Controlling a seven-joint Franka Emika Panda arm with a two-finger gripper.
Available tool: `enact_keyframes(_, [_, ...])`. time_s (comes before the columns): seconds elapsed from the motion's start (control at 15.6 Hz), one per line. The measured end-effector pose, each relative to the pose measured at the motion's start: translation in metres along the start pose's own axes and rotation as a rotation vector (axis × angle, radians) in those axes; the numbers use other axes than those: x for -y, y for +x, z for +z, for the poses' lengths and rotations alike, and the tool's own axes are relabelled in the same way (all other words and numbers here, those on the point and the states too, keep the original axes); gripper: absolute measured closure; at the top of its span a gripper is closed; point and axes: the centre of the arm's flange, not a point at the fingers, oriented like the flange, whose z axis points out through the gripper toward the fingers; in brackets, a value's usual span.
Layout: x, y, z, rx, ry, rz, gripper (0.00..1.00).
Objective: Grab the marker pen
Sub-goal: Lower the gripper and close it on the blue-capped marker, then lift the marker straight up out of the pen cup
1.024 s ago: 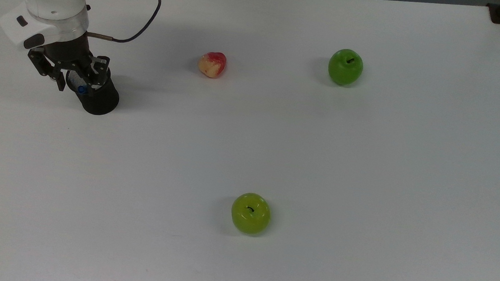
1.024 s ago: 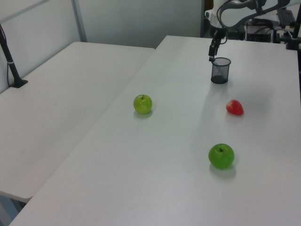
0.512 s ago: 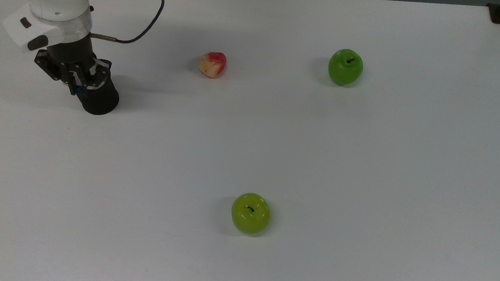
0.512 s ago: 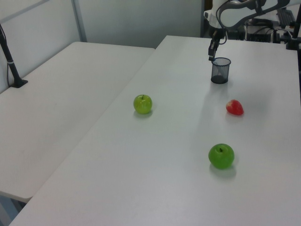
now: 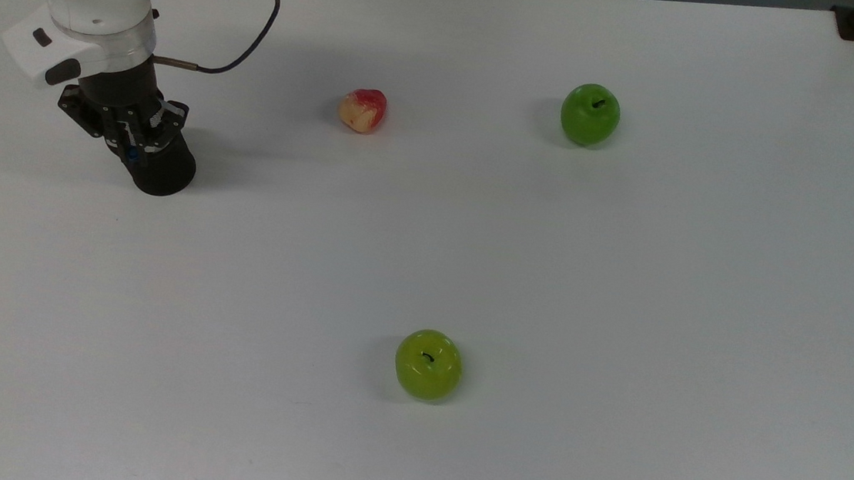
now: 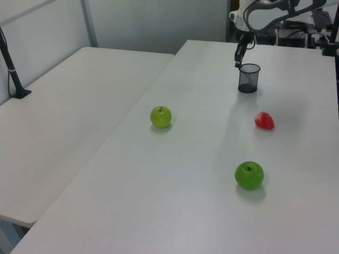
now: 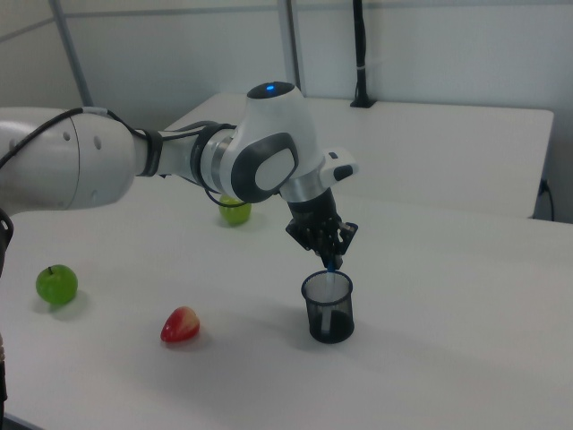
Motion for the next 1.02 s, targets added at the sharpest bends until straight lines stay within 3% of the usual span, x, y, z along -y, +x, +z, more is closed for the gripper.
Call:
enact_keyframes(0.51, [-0.004,0.001,-0.018,-0.013,0.0,0.009,0.82])
enact_keyframes(1.02, [-0.011,0.001,-0.113,-0.096,0.047,0.065,0.82])
